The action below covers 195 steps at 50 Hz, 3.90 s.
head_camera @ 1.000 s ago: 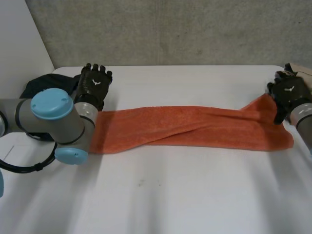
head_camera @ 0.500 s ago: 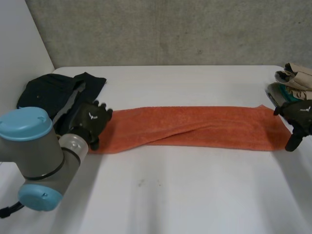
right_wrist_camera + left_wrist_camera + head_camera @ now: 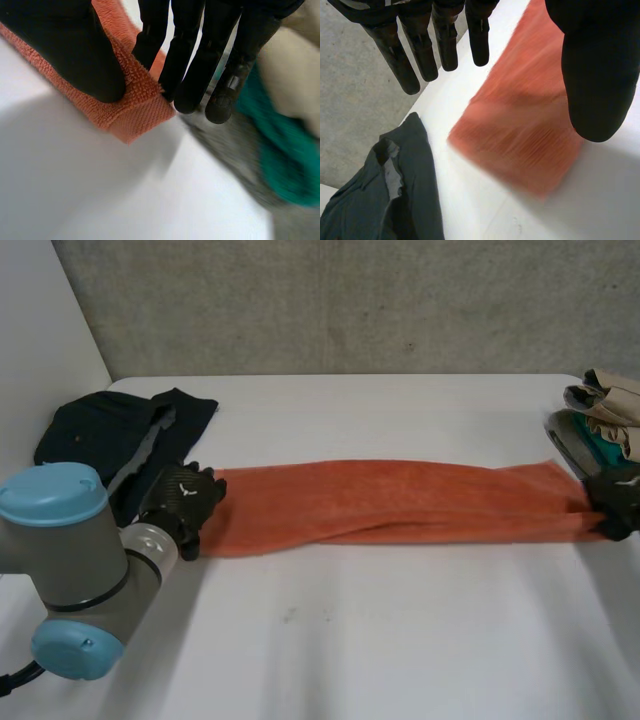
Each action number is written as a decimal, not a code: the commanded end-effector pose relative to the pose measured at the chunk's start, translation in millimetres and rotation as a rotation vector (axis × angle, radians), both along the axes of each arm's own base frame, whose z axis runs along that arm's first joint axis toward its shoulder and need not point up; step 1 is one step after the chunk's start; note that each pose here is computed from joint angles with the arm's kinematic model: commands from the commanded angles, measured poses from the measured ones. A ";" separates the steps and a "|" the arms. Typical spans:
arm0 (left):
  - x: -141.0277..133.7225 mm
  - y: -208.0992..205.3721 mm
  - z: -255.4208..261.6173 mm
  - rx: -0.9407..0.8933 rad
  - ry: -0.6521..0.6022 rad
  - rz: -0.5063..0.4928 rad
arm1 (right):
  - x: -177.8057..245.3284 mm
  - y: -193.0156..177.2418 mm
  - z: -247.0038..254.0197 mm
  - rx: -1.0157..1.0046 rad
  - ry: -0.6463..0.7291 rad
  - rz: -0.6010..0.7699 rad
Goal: Fold the laundry.
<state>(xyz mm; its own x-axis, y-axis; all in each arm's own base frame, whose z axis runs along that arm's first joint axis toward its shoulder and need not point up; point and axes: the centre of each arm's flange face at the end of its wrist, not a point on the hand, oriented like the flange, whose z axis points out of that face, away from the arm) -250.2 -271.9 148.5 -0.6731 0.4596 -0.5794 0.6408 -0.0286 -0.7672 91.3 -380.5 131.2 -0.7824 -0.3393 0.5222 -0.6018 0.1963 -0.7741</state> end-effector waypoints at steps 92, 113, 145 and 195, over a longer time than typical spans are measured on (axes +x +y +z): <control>-137.0 1.3 -4.1 -0.117 0.234 -0.129 | 126.9 114.3 8.6 0.109 -0.206 0.252; -116.7 29.1 14.4 -0.142 0.149 -0.148 | 123.8 110.4 9.5 0.088 -0.174 0.255; -125.8 19.2 -19.3 -0.114 0.095 -0.239 | 124.5 104.6 11.9 0.070 -0.203 0.240; -66.8 79.6 48.3 -0.271 0.018 -0.192 | 115.0 70.0 49.0 -0.228 0.356 0.294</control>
